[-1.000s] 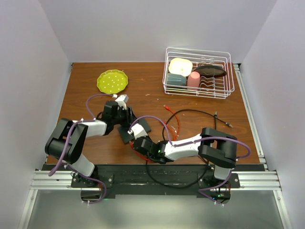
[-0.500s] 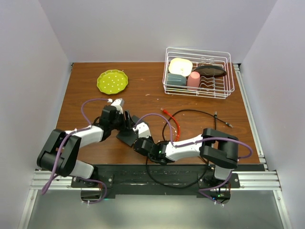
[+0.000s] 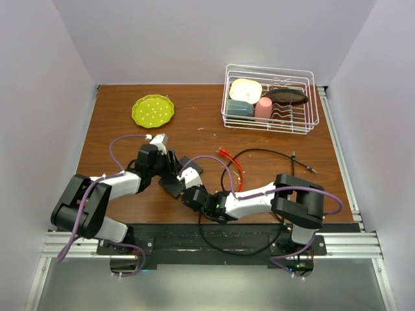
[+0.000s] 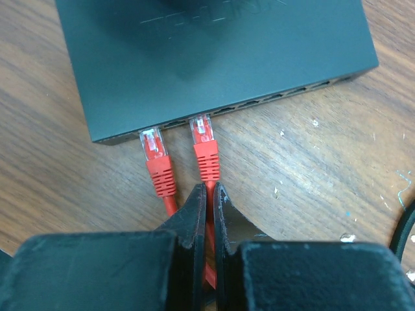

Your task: Insert the plug into the switch port

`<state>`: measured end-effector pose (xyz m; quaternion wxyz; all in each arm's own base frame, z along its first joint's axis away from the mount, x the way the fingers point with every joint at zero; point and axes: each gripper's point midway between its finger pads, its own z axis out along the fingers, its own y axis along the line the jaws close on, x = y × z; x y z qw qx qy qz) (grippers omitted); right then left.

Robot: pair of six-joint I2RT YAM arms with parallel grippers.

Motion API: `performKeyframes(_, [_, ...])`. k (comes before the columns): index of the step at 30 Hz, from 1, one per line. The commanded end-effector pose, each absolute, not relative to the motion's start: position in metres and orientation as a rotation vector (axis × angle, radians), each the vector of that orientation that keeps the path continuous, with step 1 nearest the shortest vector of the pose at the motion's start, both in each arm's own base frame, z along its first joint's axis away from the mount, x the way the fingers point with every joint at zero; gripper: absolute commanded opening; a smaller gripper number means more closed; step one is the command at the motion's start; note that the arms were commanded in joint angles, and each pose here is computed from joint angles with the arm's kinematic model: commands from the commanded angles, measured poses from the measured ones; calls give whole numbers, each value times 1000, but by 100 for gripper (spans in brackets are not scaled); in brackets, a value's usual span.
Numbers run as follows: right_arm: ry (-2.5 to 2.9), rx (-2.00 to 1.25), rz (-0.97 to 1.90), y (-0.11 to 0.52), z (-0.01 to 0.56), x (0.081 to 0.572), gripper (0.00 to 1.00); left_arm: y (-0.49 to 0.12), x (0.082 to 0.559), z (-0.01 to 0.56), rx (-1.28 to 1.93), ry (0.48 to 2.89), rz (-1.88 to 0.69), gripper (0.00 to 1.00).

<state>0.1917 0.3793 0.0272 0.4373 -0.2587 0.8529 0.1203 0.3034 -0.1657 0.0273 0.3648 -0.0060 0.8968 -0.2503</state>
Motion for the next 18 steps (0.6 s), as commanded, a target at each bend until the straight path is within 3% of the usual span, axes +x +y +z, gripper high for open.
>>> performKeyframes(1, [1999, -519, 461, 417, 66, 209, 0, -178, 265, 4, 4, 2454, -751, 55])
performKeyframes(18, [1962, -479, 445, 428, 76, 221, 0, -183, 241, -8, 18, 2521, -829, 41])
